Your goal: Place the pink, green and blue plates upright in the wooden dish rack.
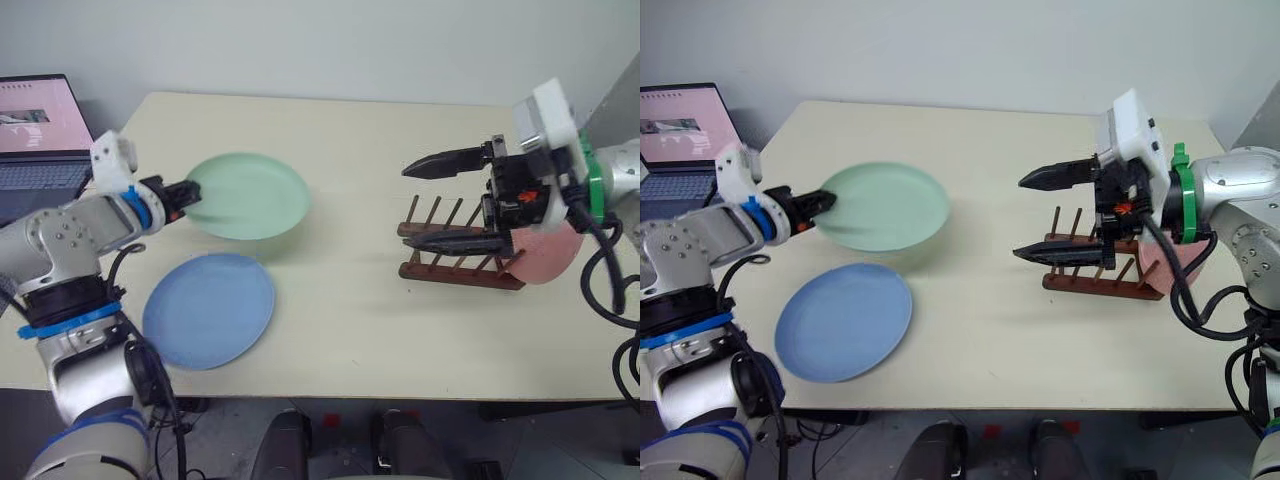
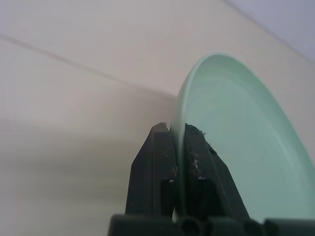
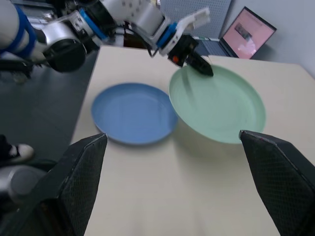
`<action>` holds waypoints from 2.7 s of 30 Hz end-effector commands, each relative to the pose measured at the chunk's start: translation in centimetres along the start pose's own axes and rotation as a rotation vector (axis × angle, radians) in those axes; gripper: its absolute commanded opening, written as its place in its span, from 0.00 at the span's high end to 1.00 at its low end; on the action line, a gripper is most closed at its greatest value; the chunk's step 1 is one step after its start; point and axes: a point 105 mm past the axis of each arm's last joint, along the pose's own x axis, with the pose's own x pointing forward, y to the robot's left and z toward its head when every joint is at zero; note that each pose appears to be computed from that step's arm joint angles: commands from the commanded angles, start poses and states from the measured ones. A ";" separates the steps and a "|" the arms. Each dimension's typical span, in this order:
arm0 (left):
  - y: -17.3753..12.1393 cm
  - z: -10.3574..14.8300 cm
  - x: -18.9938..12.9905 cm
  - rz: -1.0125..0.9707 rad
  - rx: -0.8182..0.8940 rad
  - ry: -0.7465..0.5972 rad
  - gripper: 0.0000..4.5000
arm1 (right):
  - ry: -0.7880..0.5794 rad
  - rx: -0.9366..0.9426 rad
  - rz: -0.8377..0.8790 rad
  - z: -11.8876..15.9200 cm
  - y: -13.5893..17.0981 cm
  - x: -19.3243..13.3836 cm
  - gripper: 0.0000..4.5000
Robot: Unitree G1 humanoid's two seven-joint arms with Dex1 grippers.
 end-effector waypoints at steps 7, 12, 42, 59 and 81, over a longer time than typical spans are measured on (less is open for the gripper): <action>-9.4 2.1 3.6 -0.072 -0.013 -0.151 0.99 | 0.142 -0.405 -0.149 -2.9 -2.6 7.5 0.00; -11.5 1.2 4.6 -0.080 -0.004 -0.157 0.99 | 0.253 -0.549 -0.239 -4.9 -4.9 9.6 0.00; -9.7 3.5 -1.5 -0.443 0.334 -0.228 0.43 | 0.249 -0.727 -0.438 -3.6 -7.0 8.0 1.00; -15.8 -6.7 -5.6 -1.040 0.936 -0.128 0.01 | -0.263 0.056 -0.727 1.7 -4.7 -3.1 1.00; -18.5 -8.7 -7.7 -1.338 0.924 -0.123 0.01 | -0.441 0.675 -0.875 -3.9 -0.8 -7.7 1.00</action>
